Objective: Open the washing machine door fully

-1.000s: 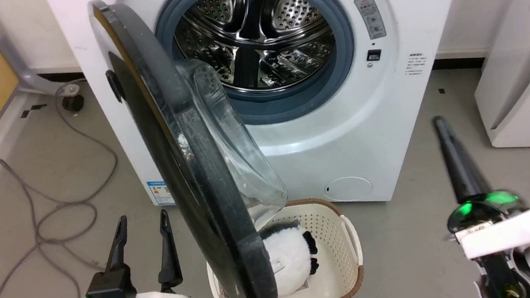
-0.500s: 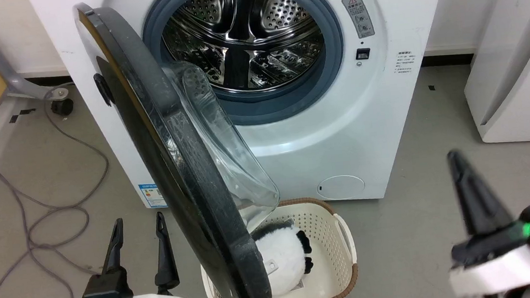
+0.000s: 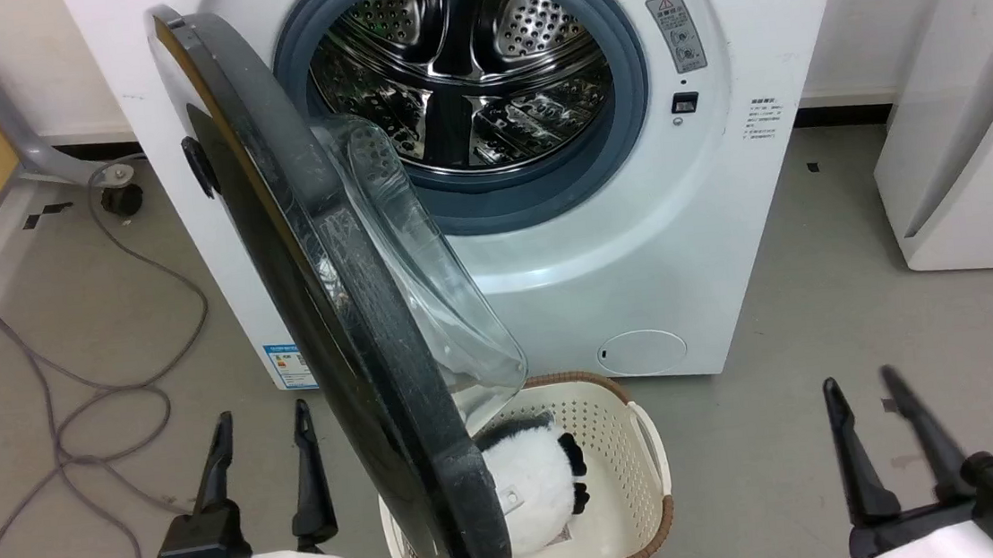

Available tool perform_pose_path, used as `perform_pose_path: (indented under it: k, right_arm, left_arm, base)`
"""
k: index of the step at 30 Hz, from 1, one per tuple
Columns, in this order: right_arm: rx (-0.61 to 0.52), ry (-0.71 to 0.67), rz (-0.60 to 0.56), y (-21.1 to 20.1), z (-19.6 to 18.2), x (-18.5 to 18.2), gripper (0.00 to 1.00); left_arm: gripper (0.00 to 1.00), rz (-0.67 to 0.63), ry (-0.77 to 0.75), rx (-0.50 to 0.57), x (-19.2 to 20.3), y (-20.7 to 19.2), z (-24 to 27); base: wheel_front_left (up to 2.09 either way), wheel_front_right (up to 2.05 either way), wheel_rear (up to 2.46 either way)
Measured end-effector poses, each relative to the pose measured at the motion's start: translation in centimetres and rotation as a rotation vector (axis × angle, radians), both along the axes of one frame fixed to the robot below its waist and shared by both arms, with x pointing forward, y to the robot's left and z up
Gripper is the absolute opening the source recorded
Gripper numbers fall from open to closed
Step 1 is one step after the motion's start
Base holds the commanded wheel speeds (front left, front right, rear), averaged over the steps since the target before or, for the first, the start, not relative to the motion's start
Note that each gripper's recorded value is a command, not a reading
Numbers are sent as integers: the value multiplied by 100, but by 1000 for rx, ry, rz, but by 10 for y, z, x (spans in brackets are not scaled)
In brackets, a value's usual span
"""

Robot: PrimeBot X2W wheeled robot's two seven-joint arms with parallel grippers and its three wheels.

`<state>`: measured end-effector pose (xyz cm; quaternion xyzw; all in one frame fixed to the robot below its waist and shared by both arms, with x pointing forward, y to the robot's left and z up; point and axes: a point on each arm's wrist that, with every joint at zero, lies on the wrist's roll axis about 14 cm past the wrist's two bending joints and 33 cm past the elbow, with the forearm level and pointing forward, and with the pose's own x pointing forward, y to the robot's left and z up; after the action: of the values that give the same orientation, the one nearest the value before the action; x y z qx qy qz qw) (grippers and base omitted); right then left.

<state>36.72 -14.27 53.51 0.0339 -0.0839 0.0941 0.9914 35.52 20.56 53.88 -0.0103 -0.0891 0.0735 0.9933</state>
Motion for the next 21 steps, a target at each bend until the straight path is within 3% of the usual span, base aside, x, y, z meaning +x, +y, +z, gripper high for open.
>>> perform_pose_path:
  k: [2, 3, 4, 5, 13, 21]
  right_arm:
    - [-14, -18, -7, -2, 5, 0, 100]
    - [-17, -25, -8, -2, 7, -1, 100]
    - [-21, -29, -10, -2, 8, -1, 100]
    - [-25, -31, -11, -3, 9, -2, 100]
    - [-24, -28, 5, 3, 8, 1, 100]
    - [-21, -26, 10, 5, 7, 1, 100]
  left_arm:
    - [100, 6, -6, 0, 0, 1, 2]
    - [86, 8, -9, 0, 0, 2, 3]
    - [38, 11, -15, -1, 0, 3, 5]
    - [0, 16, -25, 0, 0, 5, 8]
    - [0, 84, -271, 69, 5, 34, 91]
    - [0, -13, -533, 120, -5, 5, 173]
  base:
    - [0, 0, 0]
    - [0, 0, 0]
    - [0, 0, 0]
    - [0, 0, 0]
    - [0, 0, 0]
    - [0, 0, 0]
